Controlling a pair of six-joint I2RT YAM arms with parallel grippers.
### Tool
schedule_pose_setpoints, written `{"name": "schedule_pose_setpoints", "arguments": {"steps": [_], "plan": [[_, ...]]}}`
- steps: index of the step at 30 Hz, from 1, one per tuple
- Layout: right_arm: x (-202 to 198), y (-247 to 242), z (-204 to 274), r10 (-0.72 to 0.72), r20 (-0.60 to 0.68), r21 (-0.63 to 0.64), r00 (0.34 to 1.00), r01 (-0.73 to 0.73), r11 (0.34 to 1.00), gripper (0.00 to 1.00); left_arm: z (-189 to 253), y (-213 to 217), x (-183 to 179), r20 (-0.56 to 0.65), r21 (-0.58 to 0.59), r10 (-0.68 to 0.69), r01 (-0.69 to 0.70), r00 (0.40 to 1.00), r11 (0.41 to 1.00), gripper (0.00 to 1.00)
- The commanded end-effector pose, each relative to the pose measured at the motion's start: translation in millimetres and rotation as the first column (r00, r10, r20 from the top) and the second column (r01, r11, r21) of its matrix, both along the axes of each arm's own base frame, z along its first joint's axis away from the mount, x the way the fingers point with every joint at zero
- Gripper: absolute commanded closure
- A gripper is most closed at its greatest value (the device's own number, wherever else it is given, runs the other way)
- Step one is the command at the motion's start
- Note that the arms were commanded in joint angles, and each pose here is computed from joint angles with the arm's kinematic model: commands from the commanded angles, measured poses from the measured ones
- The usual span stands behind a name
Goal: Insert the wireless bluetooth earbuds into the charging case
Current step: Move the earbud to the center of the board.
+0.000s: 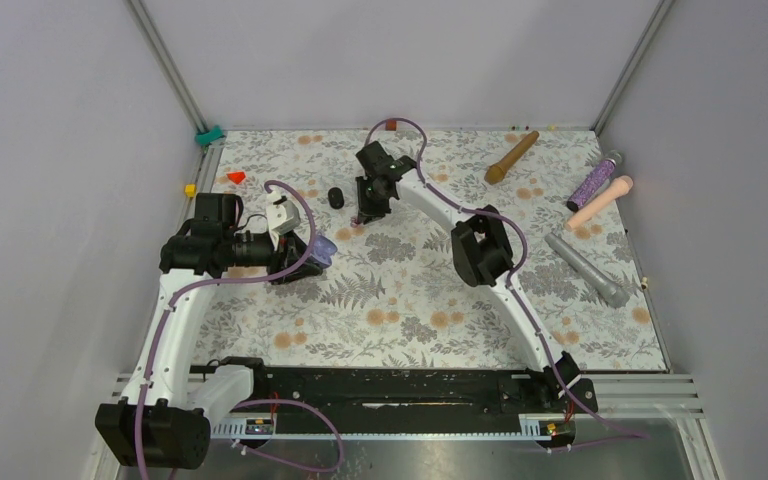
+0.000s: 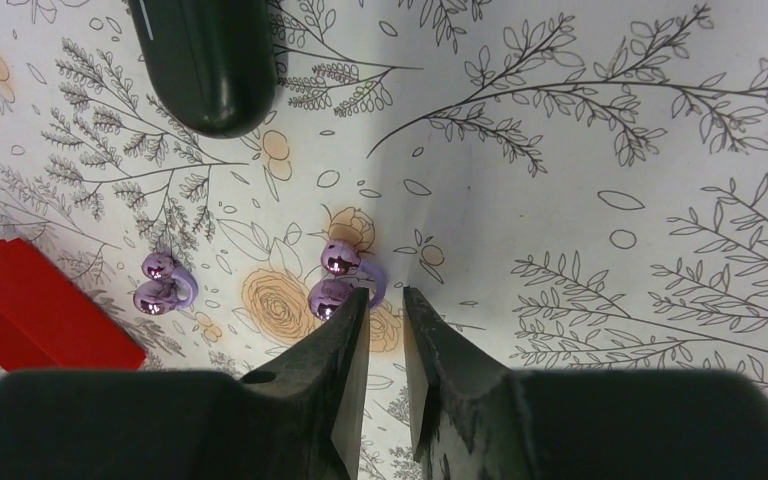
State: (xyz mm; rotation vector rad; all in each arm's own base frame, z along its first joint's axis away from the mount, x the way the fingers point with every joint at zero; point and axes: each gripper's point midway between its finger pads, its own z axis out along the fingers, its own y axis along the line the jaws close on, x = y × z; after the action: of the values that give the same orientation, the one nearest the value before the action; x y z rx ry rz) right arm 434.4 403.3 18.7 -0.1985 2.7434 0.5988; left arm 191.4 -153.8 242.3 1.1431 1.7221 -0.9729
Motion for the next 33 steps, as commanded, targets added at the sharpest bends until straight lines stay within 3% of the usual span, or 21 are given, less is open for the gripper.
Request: {"name": "schedule_pose_setpoints", "arguments": {"steps": [1,22,33], "plan": [[8.5,3.4,10.8,0.017,0.07,-0.027,0.997,-0.015,1.0,0.74,19.9,-3.8,1.4,0.073,-0.038,-0.032,0.035,0.997,0.999,1.0],[-10.8,40.1,15.2,0.079,0.016,0.11,0.997,-0.081,0.991,0.7,20.7,-2.4,1.2,0.075,-0.042,-0.026,0.029,0.997,0.999,1.0],[0.6,38.5,25.5,0.16,0.122,0.063,0.979,-0.169,0.984,0.58,22.1,0.1,1.6,0.083,-0.048,-0.014,0.018,0.996,0.999,1.0]]}}
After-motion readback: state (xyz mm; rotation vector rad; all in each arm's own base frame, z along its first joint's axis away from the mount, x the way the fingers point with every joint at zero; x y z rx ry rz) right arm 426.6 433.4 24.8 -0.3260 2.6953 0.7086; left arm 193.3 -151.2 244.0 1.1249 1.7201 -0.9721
